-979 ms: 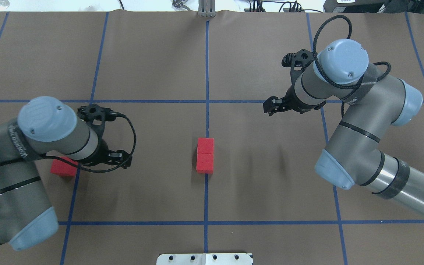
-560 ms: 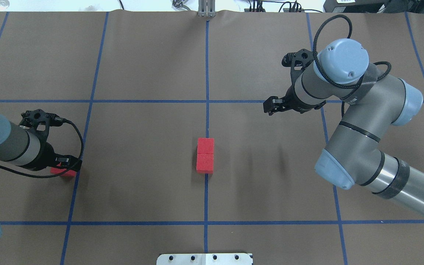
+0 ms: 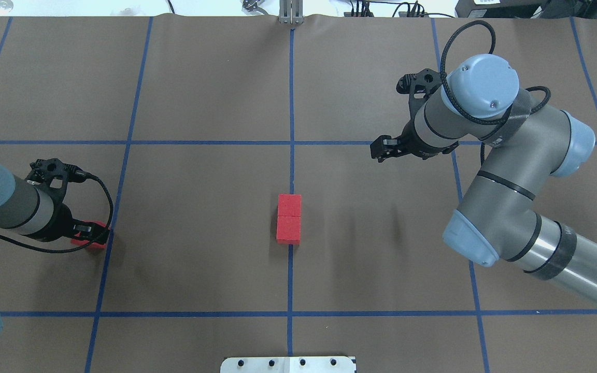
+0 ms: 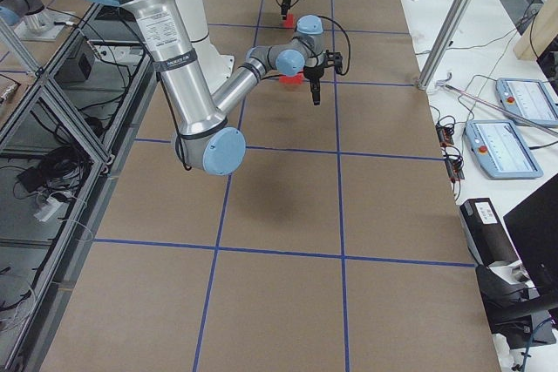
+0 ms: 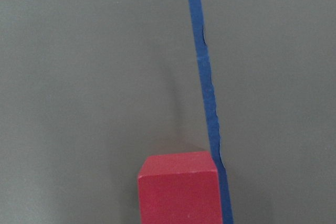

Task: Form red blocks into L shape at center
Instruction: 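Grasp the last red cube with the left gripper and lift it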

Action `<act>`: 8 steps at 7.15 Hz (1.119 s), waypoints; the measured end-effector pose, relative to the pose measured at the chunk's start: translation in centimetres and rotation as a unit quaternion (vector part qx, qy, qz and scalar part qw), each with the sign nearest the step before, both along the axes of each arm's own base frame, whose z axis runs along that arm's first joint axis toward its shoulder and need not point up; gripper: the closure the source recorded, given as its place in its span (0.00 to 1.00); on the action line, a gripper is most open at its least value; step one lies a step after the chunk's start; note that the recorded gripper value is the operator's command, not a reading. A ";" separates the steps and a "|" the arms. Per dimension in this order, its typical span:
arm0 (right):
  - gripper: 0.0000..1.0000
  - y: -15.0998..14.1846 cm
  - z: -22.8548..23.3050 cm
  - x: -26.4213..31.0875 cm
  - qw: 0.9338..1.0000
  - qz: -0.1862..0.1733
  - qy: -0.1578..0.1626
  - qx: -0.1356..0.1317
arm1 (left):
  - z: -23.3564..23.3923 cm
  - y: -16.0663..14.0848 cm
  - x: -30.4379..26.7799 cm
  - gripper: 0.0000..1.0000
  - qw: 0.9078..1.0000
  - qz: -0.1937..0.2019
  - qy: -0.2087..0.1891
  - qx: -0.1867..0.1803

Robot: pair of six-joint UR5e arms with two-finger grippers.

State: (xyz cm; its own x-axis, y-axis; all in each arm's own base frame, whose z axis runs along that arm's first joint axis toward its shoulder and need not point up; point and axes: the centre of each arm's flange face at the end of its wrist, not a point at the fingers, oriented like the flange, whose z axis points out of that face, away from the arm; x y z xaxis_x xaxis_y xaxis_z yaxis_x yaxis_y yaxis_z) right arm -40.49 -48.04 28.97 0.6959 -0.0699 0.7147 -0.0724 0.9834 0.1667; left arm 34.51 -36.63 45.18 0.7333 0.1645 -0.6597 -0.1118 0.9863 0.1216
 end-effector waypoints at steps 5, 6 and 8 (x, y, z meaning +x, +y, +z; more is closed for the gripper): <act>0.00 0.0 -0.1 0.0 1.000 0.000 -0.001 0.001 | 1.5 -1.0 1.8 0.68 1.000 0.005 -0.009 -0.006; 0.00 0.0 -0.2 0.1 1.000 0.000 -0.002 0.002 | 1.4 -1.3 2.2 1.00 1.000 0.003 -0.008 -0.007; 0.00 0.1 -0.3 0.1 1.000 0.000 -0.003 0.002 | 1.0 -1.4 2.3 1.00 1.000 0.004 -0.004 -0.008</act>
